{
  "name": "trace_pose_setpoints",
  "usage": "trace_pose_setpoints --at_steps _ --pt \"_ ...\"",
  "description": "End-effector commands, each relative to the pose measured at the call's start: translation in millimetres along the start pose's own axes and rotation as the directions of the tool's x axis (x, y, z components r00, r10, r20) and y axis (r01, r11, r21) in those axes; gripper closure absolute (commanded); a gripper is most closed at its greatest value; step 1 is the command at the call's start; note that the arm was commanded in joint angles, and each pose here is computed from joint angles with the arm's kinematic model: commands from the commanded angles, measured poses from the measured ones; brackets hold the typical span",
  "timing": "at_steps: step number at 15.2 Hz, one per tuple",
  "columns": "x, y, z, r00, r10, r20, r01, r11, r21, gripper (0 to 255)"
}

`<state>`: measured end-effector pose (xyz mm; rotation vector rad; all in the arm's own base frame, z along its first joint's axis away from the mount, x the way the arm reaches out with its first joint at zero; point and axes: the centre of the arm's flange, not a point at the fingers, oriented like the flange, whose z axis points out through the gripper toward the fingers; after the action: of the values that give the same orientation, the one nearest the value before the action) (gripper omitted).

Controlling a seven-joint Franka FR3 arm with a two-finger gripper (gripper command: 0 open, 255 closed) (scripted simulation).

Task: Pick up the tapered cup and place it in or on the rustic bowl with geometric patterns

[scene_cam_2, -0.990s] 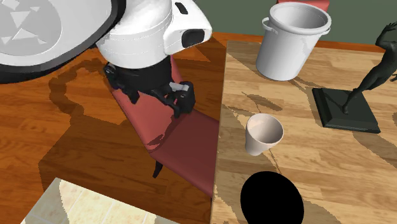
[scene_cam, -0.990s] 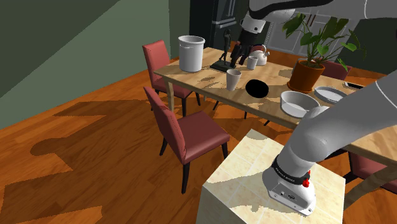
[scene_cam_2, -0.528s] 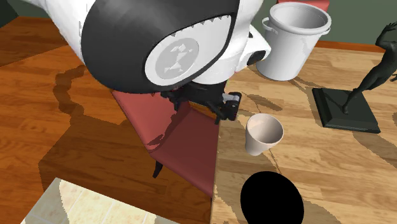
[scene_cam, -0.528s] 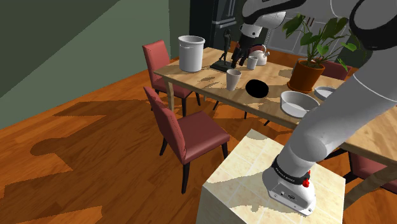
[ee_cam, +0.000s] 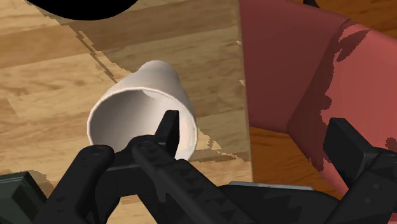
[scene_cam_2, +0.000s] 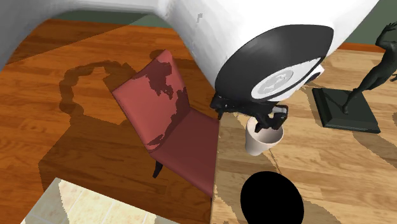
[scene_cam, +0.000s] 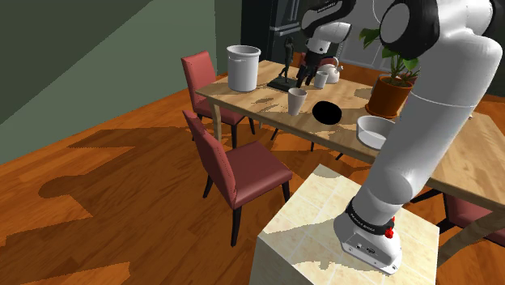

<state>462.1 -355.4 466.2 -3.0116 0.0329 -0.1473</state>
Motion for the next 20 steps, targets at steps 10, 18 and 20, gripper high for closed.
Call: trace_pose_setpoints --at_steps 10,18,20 --pt "48.1 131.5 48.0 1.0 -0.003 0.021 0.003 1.0 0.009 0" --pt "50.3 139.7 88.1 1.0 -0.003 0.023 0.003 1.0 0.01 0" --pt "50.2 139.6 91.2 1.0 -0.003 0.023 0.003 1.0 0.01 0"
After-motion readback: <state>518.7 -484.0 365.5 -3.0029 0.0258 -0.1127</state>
